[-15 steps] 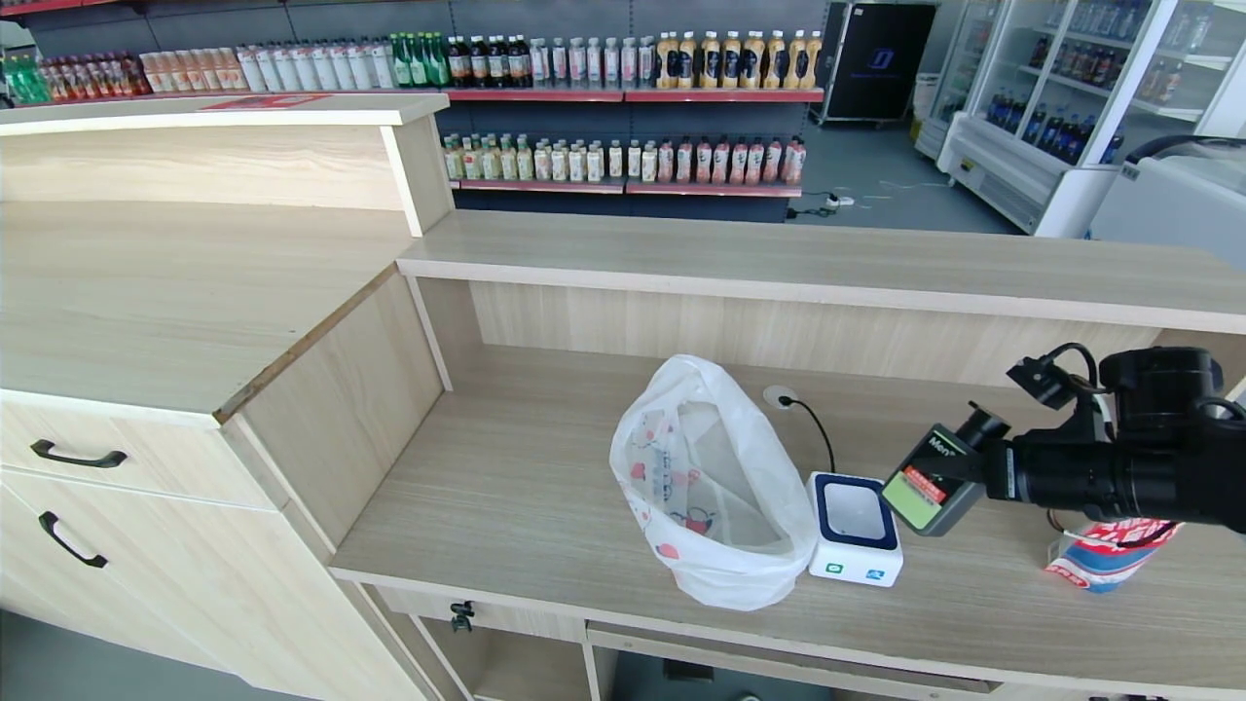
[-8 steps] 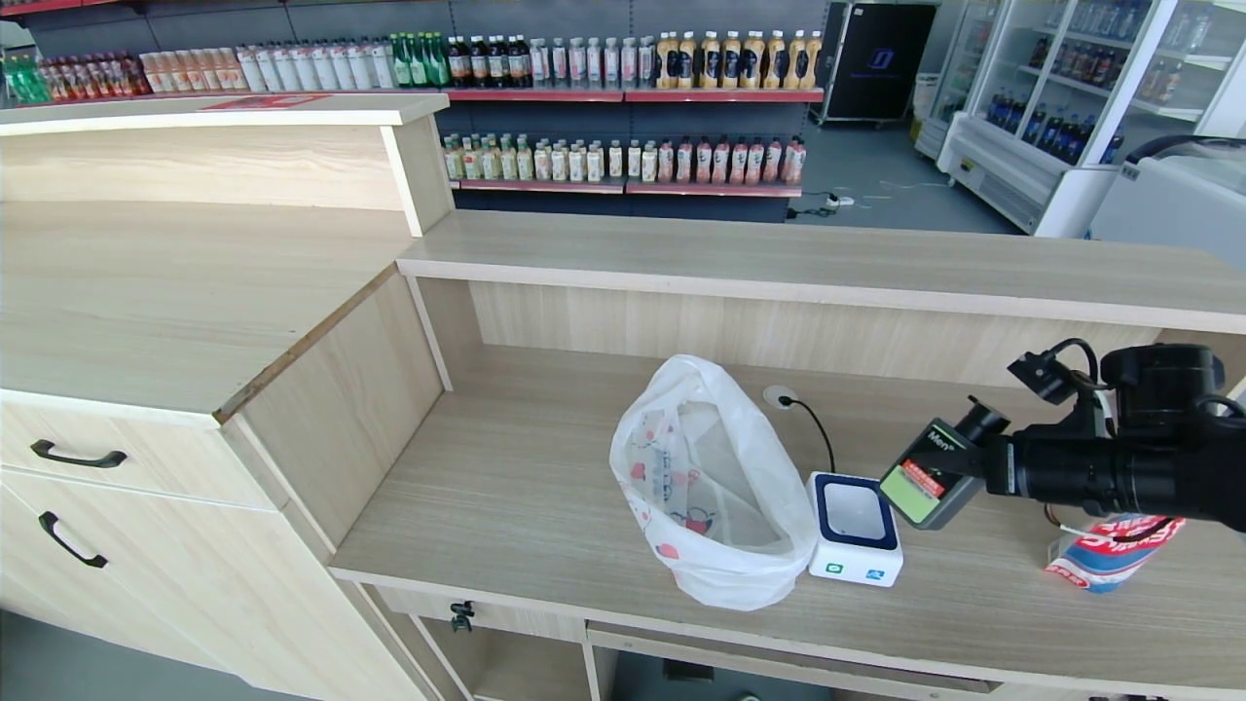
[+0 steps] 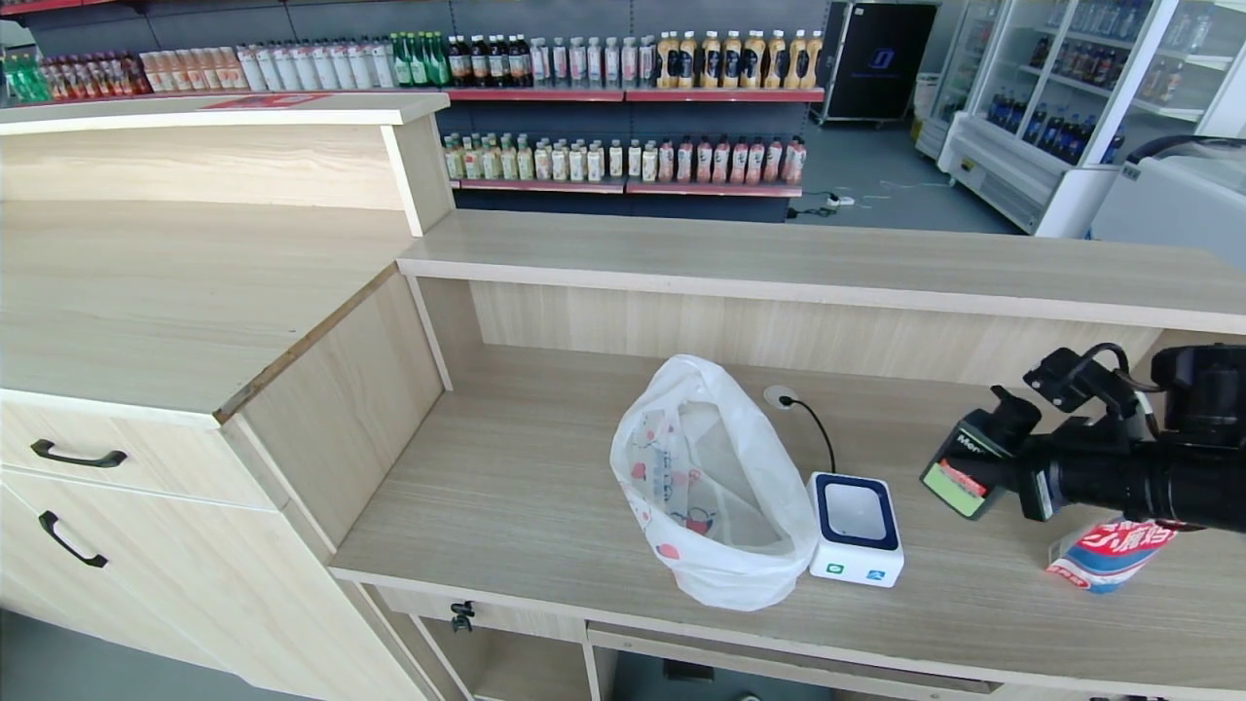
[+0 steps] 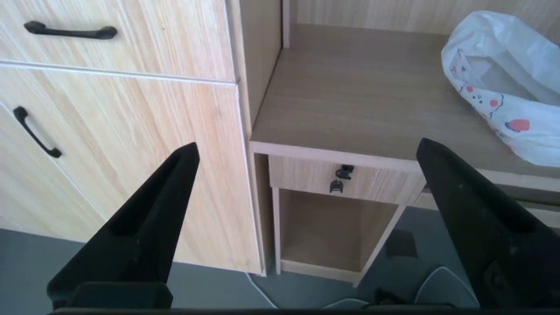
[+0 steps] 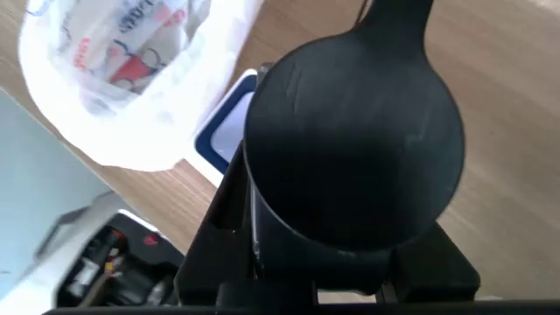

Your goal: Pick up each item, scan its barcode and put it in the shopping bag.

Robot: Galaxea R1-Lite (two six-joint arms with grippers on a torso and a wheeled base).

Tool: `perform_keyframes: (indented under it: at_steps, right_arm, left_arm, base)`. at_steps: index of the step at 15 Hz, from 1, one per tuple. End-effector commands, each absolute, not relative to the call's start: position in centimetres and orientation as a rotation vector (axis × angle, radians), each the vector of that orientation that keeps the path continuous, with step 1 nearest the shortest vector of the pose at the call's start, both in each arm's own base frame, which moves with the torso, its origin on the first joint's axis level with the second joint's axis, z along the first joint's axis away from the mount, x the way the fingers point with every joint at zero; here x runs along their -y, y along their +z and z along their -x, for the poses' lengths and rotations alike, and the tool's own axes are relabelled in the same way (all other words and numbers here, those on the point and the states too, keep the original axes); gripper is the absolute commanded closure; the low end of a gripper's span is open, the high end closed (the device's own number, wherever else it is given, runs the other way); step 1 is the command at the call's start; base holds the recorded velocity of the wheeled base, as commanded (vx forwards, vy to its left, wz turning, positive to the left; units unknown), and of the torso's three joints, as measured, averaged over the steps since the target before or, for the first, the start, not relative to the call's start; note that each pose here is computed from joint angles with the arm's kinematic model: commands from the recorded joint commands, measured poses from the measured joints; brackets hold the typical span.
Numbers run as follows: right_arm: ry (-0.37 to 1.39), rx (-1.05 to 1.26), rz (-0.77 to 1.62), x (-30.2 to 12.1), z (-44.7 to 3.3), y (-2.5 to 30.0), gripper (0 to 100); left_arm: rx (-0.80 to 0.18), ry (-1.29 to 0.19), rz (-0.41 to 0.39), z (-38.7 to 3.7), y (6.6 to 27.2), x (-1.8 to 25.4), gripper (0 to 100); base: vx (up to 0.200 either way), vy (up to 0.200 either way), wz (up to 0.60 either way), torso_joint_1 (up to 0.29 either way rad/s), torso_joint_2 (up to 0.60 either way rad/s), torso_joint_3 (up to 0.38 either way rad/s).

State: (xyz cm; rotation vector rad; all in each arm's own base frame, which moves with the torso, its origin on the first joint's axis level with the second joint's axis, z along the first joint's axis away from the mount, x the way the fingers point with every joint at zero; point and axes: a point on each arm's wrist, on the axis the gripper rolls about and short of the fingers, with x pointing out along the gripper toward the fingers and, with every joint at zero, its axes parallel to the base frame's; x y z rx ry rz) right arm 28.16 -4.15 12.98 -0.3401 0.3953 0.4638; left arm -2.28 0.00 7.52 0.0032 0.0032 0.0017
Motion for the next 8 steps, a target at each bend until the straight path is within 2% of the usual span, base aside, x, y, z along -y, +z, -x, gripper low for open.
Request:
perform_keyframes:
  at_steps: [1,3,8]
  right_arm:
    - [0.263,-0.299,0.57,6.9,-23.5,14.9,100]
    - [0.201,-0.231,0.621,7.3,-22.4,16.3,100]
    - [0.232,-0.206,0.605,5.6,-24.1,16.1,100]
  left_arm:
    - [-0.005,0.002,-0.003,2.3,7.5,0.0,0]
    - [-0.005,0.002,-0.003,2.3,7.5,0.0,0]
    - [-0.005,0.002,-0.003,2.3,7.5,0.0,0]
  base:
    - [0.0,0.0,0.0,0.0,0.0,0.0]
    - [0.0,0.0,0.0,0.0,0.0,0.0]
    - [0.0,0.0,0.6,0.0,0.0,0.003]
